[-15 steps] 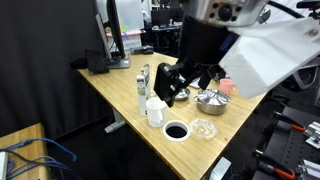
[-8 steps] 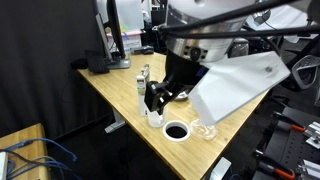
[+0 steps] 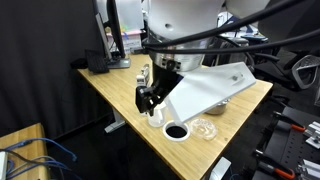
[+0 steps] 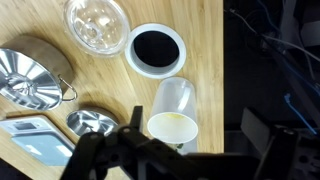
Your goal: Pour the contents in the white mug onto the silver pan
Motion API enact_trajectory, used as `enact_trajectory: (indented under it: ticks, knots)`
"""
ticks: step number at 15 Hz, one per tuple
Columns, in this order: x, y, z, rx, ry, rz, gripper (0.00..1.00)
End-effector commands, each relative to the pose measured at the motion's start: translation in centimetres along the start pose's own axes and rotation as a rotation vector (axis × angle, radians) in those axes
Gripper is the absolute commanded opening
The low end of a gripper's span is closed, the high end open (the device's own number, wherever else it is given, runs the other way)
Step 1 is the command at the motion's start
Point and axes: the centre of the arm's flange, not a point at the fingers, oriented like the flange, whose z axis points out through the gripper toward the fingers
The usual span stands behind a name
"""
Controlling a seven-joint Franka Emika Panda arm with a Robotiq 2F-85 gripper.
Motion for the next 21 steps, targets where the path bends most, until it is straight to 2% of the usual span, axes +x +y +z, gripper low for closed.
enact_trajectory:
  ticks: [1, 5, 12, 17, 21]
  knots:
    - [0.0, 0.0, -0.1, 0.001, 0.001, -0.001, 1.0]
    - [0.1, -0.1, 0.9, -0.005, 0.0, 0.03, 1.0]
    - [0.1, -0.5, 6.0, -0.015, -0.082, 0.138, 1.0]
    - [1.8, -1.2, 6.7, -0.008, -0.075, 0.19, 1.0]
    - [1.7, -1.8, 7.4, -0.018, -0.081, 0.224, 1.0]
